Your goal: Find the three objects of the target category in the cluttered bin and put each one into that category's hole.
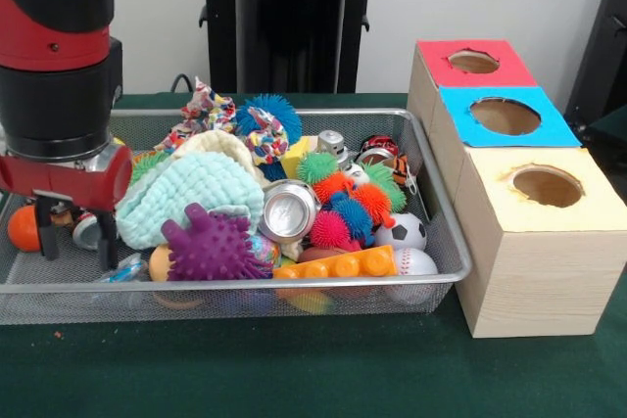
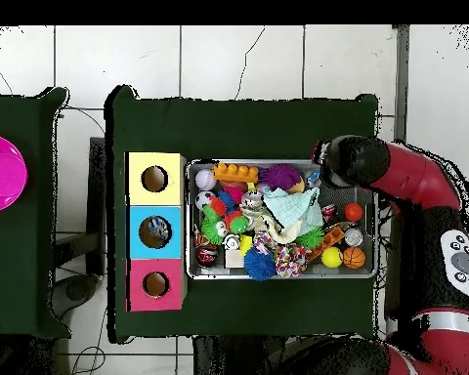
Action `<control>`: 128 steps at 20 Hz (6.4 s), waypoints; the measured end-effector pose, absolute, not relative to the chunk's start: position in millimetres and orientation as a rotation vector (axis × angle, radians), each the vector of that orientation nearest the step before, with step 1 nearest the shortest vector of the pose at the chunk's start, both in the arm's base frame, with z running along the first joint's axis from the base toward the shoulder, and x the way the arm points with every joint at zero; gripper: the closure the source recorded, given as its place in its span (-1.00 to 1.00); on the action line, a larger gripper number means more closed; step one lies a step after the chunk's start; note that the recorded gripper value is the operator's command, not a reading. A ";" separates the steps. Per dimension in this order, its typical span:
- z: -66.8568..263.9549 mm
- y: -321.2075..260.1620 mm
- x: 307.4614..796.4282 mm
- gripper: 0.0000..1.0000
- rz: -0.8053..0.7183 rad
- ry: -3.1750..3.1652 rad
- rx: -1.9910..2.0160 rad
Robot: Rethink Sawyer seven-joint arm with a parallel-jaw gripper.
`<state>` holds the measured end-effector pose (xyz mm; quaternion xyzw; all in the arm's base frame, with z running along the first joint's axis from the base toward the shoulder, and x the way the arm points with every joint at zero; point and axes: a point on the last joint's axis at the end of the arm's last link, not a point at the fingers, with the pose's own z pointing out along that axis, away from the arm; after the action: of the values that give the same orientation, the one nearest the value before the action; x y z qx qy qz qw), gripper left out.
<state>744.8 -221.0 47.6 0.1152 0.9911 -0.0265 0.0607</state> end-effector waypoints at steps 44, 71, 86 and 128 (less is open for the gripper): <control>22.0 -171.8 736.4 -1.00 -0.021 3.181 0.293; 9.9 -191.7 734.2 -1.00 -0.142 3.106 0.246; 1.4 -192.0 724.6 -1.00 -0.135 3.177 0.259; -37.9 -218.8 701.3 -1.00 -0.365 3.151 0.073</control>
<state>701.3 -218.8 -37.9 0.0230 0.9930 -0.1152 -0.0159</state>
